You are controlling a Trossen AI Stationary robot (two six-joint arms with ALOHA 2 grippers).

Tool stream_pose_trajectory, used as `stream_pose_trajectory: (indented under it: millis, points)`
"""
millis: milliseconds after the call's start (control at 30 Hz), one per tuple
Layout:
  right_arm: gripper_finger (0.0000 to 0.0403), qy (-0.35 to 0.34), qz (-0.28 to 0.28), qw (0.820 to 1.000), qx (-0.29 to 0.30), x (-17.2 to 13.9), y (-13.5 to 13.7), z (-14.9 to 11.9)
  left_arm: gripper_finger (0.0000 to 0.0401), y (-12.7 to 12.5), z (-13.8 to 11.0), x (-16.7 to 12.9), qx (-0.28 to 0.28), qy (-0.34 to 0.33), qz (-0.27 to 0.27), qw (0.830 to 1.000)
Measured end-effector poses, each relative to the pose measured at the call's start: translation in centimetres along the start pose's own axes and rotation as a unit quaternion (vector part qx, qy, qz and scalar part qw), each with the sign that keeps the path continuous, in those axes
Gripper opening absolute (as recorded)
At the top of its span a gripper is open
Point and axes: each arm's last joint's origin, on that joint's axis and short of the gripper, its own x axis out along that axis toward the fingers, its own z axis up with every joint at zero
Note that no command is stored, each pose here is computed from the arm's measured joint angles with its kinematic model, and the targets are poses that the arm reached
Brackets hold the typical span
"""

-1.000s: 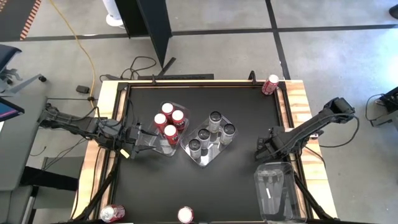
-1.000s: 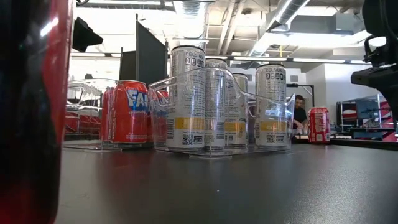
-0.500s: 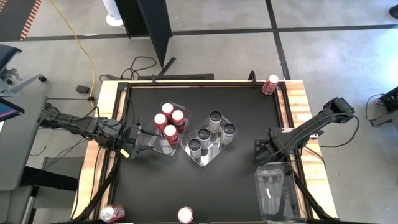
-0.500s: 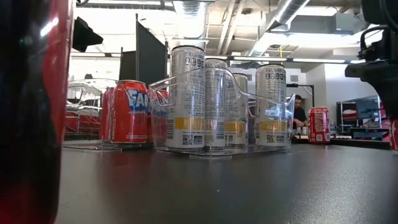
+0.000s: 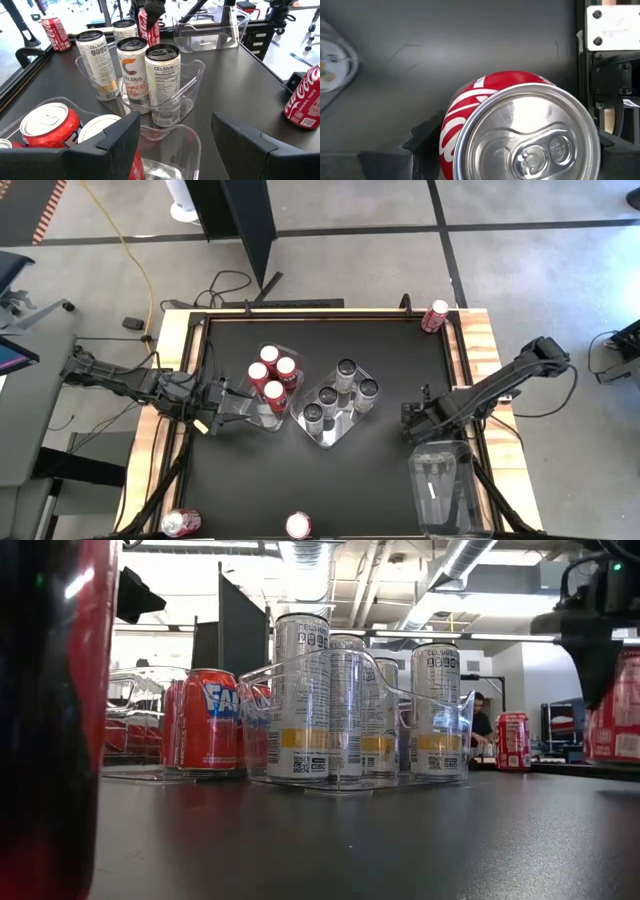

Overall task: Sort soda cans
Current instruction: Put the red soda can into the right transparent bin

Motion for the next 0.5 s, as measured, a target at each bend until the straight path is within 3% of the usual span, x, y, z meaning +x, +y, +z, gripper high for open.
stream_pose_trajectory:
  millis: [500]
  points:
    - [0.0319, -0.005, 0.029, 0.997, -0.065, -6.1, 0.4, 1.9, 0.0239, 0.0, 0.0, 0.0, 0.000, 0.001, 0.004, 1.000]
